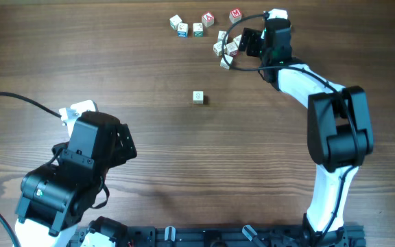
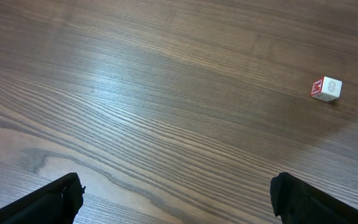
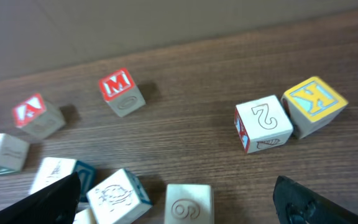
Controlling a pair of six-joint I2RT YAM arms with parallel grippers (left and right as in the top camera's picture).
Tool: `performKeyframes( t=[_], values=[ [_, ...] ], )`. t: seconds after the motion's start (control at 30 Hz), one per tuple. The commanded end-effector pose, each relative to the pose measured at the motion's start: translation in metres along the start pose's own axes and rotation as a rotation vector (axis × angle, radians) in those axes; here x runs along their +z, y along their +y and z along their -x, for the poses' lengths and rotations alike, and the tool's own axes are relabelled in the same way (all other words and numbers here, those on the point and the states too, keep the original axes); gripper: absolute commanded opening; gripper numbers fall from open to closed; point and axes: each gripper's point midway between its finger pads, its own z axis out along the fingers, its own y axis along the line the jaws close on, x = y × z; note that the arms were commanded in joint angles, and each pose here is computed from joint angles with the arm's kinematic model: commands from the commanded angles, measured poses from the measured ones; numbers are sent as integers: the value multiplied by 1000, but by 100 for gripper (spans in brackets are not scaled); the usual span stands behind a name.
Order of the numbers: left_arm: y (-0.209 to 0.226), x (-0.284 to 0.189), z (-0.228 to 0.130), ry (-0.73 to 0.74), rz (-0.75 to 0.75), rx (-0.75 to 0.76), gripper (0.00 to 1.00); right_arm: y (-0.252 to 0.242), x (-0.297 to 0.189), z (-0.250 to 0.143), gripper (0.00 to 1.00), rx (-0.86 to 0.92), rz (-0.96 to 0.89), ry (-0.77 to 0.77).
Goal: Form a tower
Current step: 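Reach the right gripper to the cluster and grasp a green-lettered block, then carry the block and set it beside the 8 block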
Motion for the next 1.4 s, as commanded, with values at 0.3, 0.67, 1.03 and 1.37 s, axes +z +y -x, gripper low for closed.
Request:
performKeyframes(
  t=[0.3,0.67,1.03,1.37],
  values=[
    [2,1,0,1,6,-14,100,-35,52,-28,88,30,-93,114],
    [2,1,0,1,6,-14,100,-30,47,-60,60,30,-38,257],
    [2,1,0,1,6,-14,100,-25,12,-63,33,-77,-4,391],
    [2,1,0,1,6,-14,100,17,-91,12,27,-82,122,380]
  ],
)
